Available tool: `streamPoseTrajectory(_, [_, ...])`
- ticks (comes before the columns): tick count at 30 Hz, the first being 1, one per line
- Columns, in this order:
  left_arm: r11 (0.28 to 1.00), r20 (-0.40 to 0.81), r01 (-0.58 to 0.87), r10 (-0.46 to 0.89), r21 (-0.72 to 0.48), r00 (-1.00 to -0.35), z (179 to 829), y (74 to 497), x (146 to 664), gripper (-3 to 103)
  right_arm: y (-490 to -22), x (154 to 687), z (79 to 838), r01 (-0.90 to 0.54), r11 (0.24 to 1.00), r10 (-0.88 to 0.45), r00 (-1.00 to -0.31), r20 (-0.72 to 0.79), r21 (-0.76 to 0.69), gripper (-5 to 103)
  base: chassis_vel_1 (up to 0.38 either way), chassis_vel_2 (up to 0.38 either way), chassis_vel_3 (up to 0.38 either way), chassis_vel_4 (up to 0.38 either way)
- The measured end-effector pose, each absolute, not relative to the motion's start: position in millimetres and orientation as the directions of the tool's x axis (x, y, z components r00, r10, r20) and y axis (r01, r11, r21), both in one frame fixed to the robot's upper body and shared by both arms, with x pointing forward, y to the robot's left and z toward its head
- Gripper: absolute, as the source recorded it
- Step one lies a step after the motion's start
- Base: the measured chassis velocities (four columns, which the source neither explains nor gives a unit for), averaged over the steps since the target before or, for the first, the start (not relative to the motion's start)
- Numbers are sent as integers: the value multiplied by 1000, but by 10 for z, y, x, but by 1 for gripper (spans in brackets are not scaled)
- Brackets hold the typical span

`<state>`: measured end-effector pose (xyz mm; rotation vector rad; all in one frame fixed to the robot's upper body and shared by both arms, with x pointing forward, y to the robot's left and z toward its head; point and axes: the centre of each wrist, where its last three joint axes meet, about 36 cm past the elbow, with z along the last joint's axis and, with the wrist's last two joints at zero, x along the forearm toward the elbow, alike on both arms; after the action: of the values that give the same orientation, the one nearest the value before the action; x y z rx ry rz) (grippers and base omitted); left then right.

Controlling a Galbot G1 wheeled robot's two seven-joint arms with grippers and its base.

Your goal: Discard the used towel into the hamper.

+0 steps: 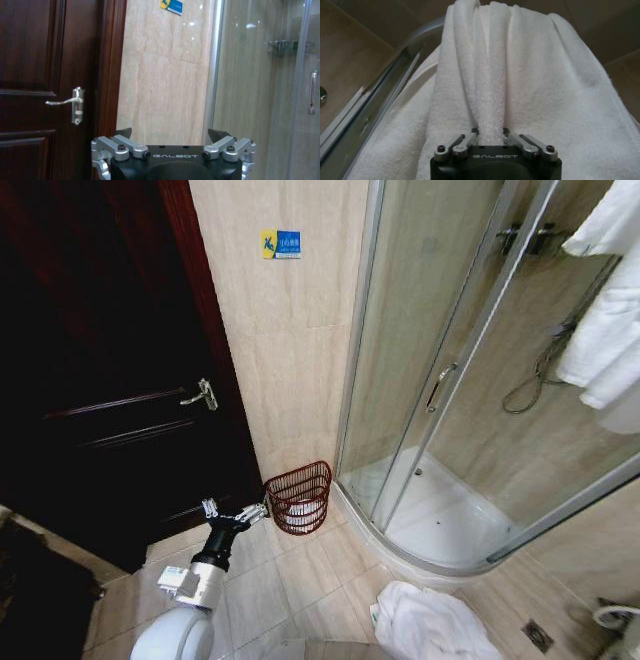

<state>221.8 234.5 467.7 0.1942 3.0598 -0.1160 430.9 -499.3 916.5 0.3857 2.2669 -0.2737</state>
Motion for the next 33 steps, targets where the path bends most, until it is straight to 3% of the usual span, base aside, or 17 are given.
streamPoseTrajectory(6, [989, -78, 129, 123, -71, -989, 4677, 2345, 2219, 99, -5005, 4257, 9153, 361, 929, 179, -637, -750, -85, 6, 0, 0, 0, 0])
streamPoseTrajectory(18, [989, -78, 129, 123, -71, -989, 4677, 2346, 2219, 99, -5035, 3891, 9000, 349, 928, 110, -592, -799, -131, 6, 0, 0, 0, 0])
streamPoseTrajectory(33, [989, -78, 129, 123, -70, -989, 4677, 2346, 2219, 99, -4732, 3377, 8379, 287, 944, 60, -633, -772, -162, 6, 0, 0, 0, 0])
